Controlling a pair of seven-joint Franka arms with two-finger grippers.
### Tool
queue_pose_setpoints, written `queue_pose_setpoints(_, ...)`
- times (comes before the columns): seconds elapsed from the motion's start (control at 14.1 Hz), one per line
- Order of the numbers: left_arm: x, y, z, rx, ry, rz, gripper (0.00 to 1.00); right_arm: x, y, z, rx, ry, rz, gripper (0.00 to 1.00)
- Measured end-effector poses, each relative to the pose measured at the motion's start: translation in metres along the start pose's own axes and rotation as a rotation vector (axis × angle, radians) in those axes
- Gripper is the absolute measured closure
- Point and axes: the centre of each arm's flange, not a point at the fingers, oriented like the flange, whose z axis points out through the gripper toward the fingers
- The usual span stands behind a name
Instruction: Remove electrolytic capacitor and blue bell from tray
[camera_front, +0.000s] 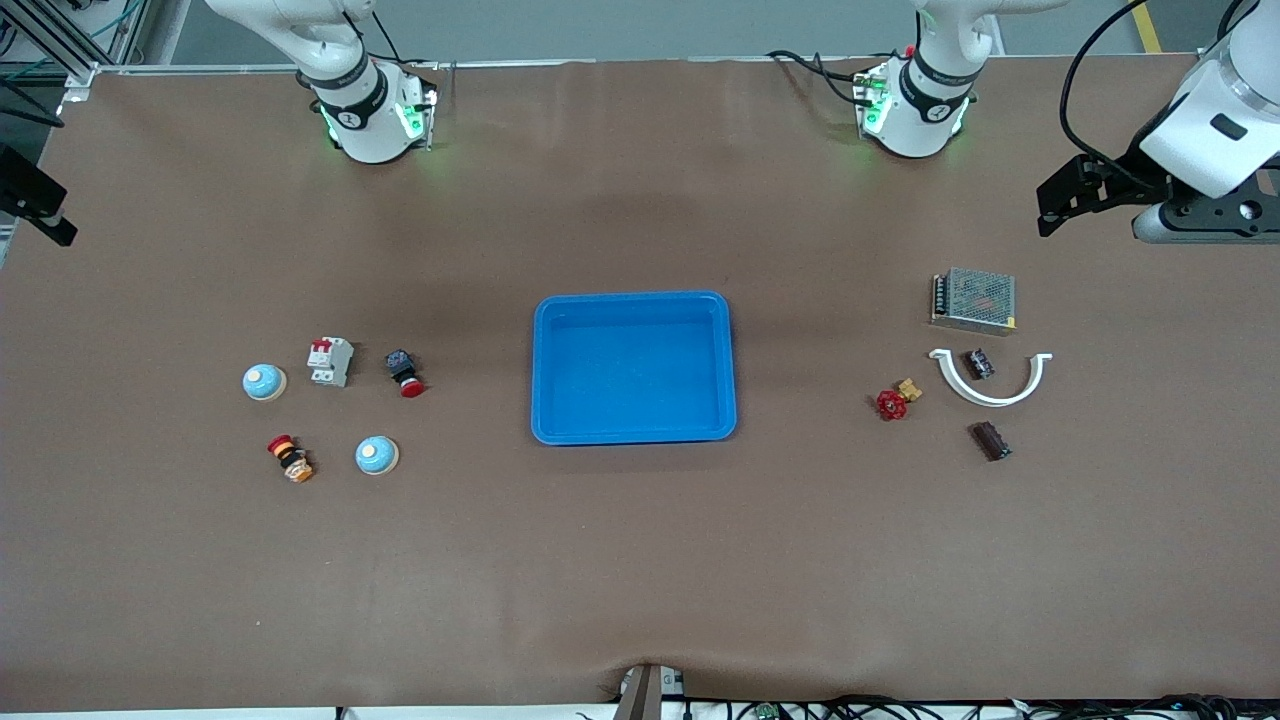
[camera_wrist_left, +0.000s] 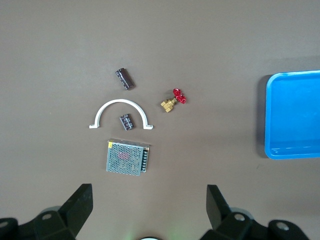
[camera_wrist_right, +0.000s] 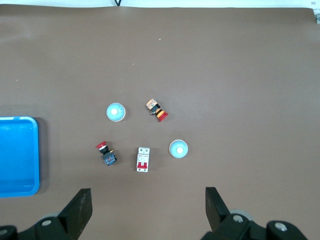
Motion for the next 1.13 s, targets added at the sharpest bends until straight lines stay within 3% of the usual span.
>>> queue_pose_setpoints(1.13,0.0,-0.002,0.001,0.004,-0.005,-0.004,0.0,0.001,-0.015,-0.003,0.005,0.01,-0.028,0.0)
